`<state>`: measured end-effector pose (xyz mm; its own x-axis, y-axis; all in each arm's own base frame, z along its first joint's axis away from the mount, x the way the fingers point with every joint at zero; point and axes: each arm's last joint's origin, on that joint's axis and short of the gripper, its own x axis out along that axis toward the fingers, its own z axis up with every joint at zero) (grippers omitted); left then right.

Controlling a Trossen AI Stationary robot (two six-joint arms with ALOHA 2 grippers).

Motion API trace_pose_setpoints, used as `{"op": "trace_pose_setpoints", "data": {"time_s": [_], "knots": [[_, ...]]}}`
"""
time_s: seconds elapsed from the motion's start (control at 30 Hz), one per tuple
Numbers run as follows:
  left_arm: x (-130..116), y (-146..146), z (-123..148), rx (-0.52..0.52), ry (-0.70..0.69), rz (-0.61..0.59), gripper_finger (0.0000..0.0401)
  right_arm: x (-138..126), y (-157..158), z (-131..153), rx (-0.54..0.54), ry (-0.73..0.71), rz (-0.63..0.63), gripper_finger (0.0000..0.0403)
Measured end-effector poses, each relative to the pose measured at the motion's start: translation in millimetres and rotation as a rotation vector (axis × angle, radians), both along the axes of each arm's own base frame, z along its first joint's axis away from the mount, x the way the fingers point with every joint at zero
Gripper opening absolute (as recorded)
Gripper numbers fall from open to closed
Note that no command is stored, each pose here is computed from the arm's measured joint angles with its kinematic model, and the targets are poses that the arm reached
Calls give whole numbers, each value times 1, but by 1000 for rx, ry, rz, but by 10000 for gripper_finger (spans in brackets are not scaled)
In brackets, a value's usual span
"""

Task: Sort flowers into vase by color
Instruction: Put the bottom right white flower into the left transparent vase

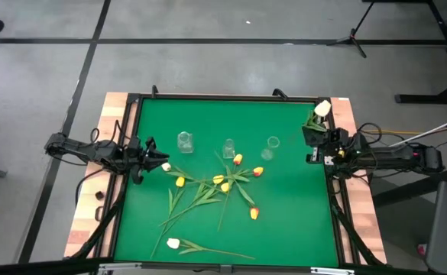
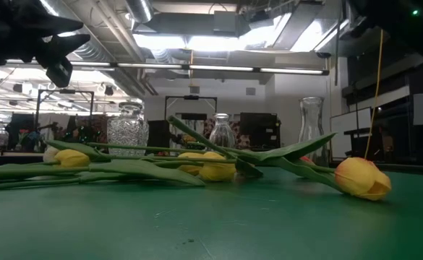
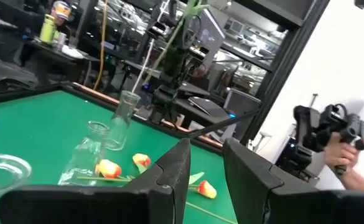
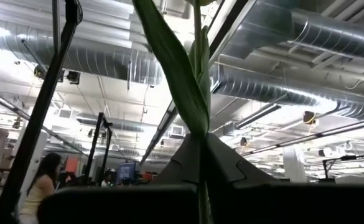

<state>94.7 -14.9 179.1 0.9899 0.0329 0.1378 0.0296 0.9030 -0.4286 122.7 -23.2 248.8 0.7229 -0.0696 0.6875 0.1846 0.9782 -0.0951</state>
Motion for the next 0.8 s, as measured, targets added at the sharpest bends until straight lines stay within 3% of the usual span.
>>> {"op": "trace_pose_setpoints", "data": {"time_s": [0.8], "knots": [[-1, 7, 0, -31, 8, 231, 92, 24, -16, -6, 35, 34, 7, 5]]}}
